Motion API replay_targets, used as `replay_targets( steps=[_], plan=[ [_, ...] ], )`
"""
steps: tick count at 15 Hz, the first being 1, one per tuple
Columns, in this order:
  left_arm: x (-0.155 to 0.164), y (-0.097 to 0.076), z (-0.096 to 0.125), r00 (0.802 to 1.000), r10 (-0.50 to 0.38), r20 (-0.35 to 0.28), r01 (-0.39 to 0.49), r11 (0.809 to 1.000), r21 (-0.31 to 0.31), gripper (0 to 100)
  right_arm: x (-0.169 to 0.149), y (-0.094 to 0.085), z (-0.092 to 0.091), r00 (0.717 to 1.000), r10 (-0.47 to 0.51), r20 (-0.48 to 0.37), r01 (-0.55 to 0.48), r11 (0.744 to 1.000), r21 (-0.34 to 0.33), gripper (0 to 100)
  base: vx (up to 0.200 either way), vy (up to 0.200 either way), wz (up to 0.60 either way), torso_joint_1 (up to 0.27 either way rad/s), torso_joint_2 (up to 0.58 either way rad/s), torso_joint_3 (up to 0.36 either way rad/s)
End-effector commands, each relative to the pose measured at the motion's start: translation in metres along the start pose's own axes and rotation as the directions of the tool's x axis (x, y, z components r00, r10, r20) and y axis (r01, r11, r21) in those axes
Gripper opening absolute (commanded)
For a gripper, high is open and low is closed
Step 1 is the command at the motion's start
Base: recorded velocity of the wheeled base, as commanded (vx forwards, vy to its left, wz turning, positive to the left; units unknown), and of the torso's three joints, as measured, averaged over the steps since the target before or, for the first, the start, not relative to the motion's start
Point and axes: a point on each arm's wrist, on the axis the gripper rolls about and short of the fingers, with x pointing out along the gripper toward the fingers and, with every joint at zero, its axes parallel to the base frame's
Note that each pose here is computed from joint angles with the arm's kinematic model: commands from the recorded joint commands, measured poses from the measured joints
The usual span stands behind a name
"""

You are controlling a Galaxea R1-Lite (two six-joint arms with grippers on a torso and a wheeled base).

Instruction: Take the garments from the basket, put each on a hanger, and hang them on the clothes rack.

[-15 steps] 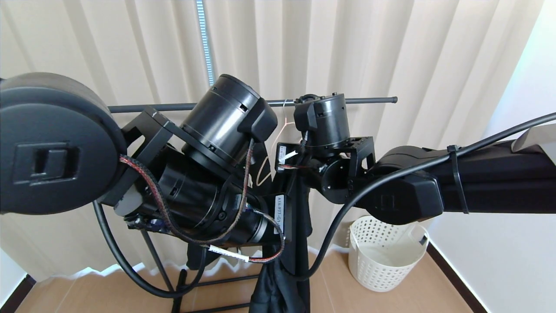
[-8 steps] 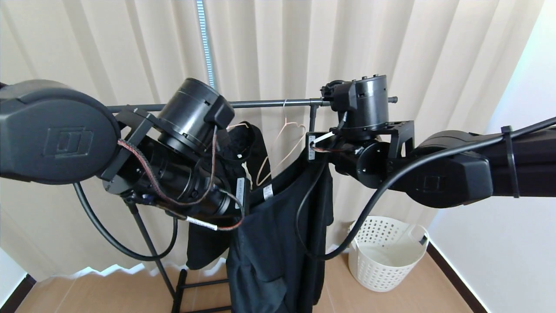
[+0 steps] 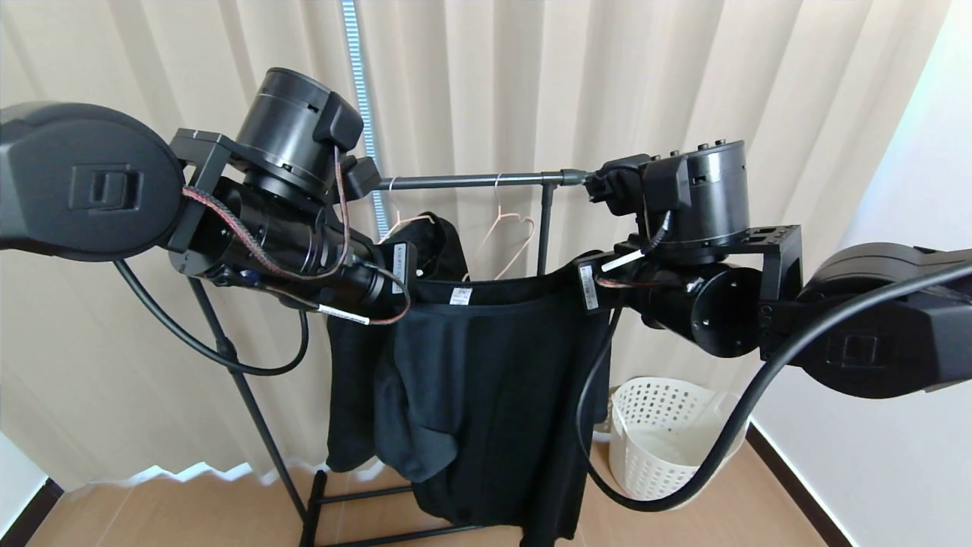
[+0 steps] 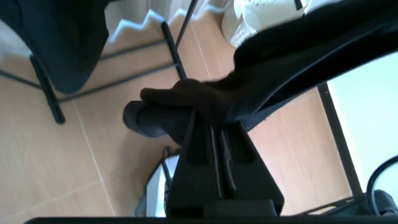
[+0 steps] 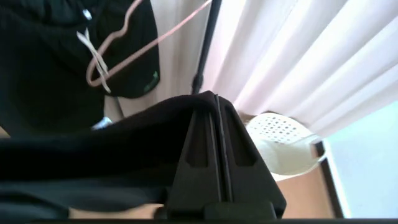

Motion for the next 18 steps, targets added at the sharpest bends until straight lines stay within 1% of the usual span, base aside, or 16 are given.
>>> replay_targets(
  steps=[1, 2, 4, 5, 6, 7, 8, 9, 10, 11, 13, 14, 15, 16, 17, 18],
  plan=[
    [-0.004, -0.001, 0.003, 1.000, -0.008, 0.021, 0.008, 1.000, 0.000, 0, -0.005, -0.003, 0.000, 1.000, 0.000, 0.001, 0.000, 1.000, -0.001, 0, 0.000, 0.000, 0.00, 0.000, 0.00, 0.000],
    [-0.006, -0.002, 0.006, 0.999, -0.016, 0.042, 0.016, 1.000, -0.001, 0, -0.005, -0.004, -0.002, 1.000, -0.002, -0.005, 0.002, 1.000, -0.014, 0, 0.000, 0.000, 0.00, 0.000, 0.00, 0.000],
    [-0.009, -0.004, 0.009, 0.998, -0.024, 0.059, 0.024, 1.000, 0.000, 0, -0.005, -0.004, -0.006, 1.000, -0.003, -0.017, 0.003, 1.000, -0.030, 0, 0.000, 0.000, 0.00, 0.000, 0.00, 0.000],
    [-0.011, -0.005, 0.012, 0.997, -0.029, 0.072, 0.029, 1.000, -0.001, 0, -0.007, -0.007, -0.012, 1.000, -0.004, -0.030, 0.002, 0.997, -0.079, 0, 0.000, 0.000, 0.00, 0.000, 0.00, 0.000],
    [-0.012, -0.005, 0.013, 0.996, -0.032, 0.077, 0.032, 0.999, -0.001, 0, -0.007, -0.007, -0.016, 0.999, -0.006, -0.043, 0.001, 0.995, -0.101, 0, 0.000, 0.000, 0.00, 0.000, 0.00, 0.000],
    [-0.013, -0.006, 0.014, 0.996, -0.039, 0.083, 0.039, 0.999, 0.000, 0, -0.008, -0.008, -0.021, 0.998, -0.006, -0.056, -0.001, 0.993, -0.122, 100, 0.000, 0.000, 0.00, 0.000, 0.00, 0.000],
    [-0.012, -0.007, 0.016, 0.994, -0.044, 0.097, 0.044, 0.999, 0.000, 0, -0.009, -0.009, -0.026, 0.997, -0.009, -0.080, -0.003, 0.989, -0.150, 100, 0.000, 0.000, 0.00, 0.000, 0.00, 0.000],
    [-0.013, -0.007, 0.016, 0.993, -0.049, 0.105, 0.049, 0.999, 0.000, 0, -0.013, -0.012, -0.033, 0.993, -0.010, -0.117, -0.013, 0.981, -0.195, 100, 0.000, 0.000, 0.00, 0.000, 0.00, 0.000],
    [-0.013, -0.007, 0.017, 0.993, -0.048, 0.107, 0.048, 0.999, 0.000, 0, -0.016, -0.014, -0.034, 0.993, -0.008, -0.121, -0.018, 0.978, -0.208, 100, 0.000, 0.000, 0.00, 0.000, 0.00, 0.000],
    [-0.014, -0.007, 0.017, 0.993, -0.051, 0.111, 0.051, 0.999, 0.001, 0, -0.024, -0.014, -0.043, 0.989, 0.041, -0.140, -0.077, 0.962, -0.261, 100, 0.000, 0.000, 0.00, 0.000, 0.00, 0.000],
    [-0.018, -0.007, 0.018, 0.991, -0.053, 0.121, 0.054, 0.999, -0.003, 0, -0.038, -0.016, -0.049, 0.975, 0.151, -0.165, -0.195, 0.934, -0.299, 100, 0.000, 0.000, 0.00, 0.000, 0.00, 0.000],
    [-0.019, -0.008, 0.018, 0.991, -0.054, 0.124, 0.054, 0.999, -0.001, 0, -0.045, -0.017, -0.053, 0.958, 0.225, -0.180, -0.273, 0.908, -0.318, 100, 0.000, 0.000, 0.00, 0.000, 0.00, 0.000],
    [-0.019, -0.008, 0.018, 0.991, -0.054, 0.124, 0.054, 0.999, -0.001, 0, -0.046, -0.017, -0.053, 0.953, 0.243, -0.183, -0.291, 0.901, -0.321, 100, 0.000, 0.000, 0.00, 0.000, 0.00, 0.000],
    [-0.023, -0.007, 0.018, 0.989, -0.057, 0.133, 0.058, 0.998, -0.001, 0, -0.054, -0.020, -0.060, 0.902, 0.374, -0.217, -0.428, 0.838, -0.337, 100, 0.000, 0.000, 0.00, 0.000, 0.00, 0.000],
    [-0.026, -0.009, 0.018, 0.989, -0.063, 0.137, 0.063, 0.998, 0.003, 0, -0.058, -0.021, -0.062, 0.871, 0.439, -0.223, -0.491, 0.799, -0.347, 100, 0.000, 0.000, 0.00, 0.000, 0.00, 0.000],
    [-0.028, -0.009, 0.019, 0.987, -0.067, 0.144, 0.067, 0.998, 0.004, 0, -0.062, -0.023, -0.063, 0.844, 0.485, -0.230, -0.536, 0.772, -0.342, 100, 0.000, 0.000, 0.00, 0.000, 0.00, 0.000]
  ],
)
